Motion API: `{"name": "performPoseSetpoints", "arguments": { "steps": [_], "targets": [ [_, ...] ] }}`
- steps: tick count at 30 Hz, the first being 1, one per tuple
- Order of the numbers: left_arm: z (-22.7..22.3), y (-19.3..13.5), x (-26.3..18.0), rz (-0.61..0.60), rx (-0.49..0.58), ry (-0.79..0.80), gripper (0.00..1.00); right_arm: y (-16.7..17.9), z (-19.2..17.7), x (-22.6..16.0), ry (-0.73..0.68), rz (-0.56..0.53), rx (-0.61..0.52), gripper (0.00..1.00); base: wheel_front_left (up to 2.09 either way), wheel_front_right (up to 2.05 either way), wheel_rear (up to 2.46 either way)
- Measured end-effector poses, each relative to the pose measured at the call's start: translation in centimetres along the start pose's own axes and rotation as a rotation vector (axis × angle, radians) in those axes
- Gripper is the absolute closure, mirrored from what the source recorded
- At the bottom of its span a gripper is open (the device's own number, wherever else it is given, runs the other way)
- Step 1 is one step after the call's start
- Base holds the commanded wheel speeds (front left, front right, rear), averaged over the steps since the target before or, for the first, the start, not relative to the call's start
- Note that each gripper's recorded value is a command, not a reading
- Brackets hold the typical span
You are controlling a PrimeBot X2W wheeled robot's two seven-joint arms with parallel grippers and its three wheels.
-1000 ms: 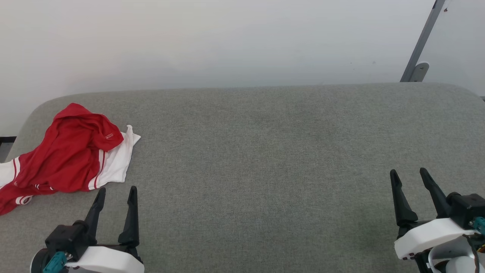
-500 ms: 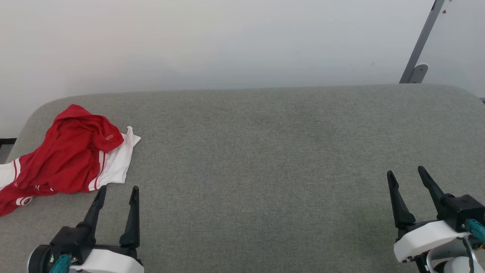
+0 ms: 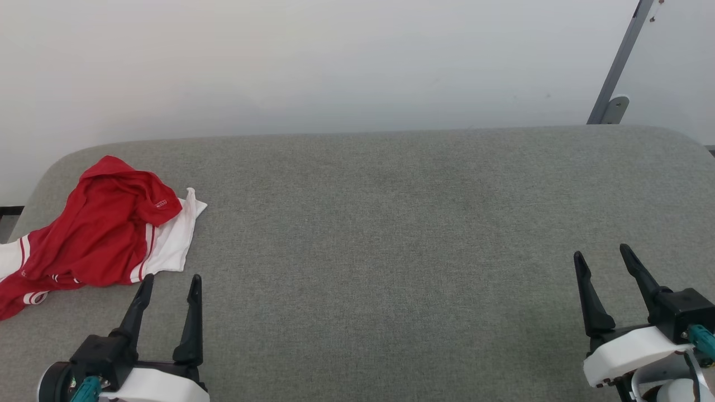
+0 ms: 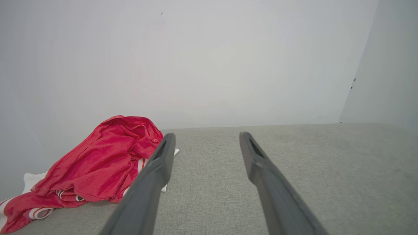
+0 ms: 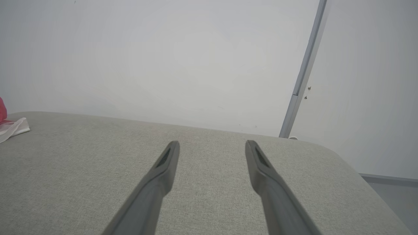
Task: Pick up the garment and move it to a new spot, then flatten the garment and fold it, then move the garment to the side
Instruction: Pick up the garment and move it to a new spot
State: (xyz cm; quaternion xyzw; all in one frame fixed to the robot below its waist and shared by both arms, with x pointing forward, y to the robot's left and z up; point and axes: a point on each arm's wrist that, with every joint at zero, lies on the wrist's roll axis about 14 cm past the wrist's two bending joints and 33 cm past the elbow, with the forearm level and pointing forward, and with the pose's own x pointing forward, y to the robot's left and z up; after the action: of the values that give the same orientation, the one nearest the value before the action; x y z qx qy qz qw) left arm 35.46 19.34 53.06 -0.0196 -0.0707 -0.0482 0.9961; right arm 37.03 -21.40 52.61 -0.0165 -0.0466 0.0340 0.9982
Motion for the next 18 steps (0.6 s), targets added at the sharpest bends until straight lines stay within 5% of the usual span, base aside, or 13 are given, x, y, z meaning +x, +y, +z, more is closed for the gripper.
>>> {"name": "performPoseSetpoints", "arguments": {
  "steps": [9,18],
  "targets": [
    [-0.3,1.8,-0.9,0.067,-0.037,0.008,0.0,1.7,0.0,0.5,-0.001,0.051,0.008,0.0,0.0,0.0,0.0],
    [0.0,6.3,-4.2,0.228,-0.029,0.006,0.0,7.3,0.3,2.6,-0.01,0.209,0.04,0.0,0.0,0.0,0.0]
  ]
}}
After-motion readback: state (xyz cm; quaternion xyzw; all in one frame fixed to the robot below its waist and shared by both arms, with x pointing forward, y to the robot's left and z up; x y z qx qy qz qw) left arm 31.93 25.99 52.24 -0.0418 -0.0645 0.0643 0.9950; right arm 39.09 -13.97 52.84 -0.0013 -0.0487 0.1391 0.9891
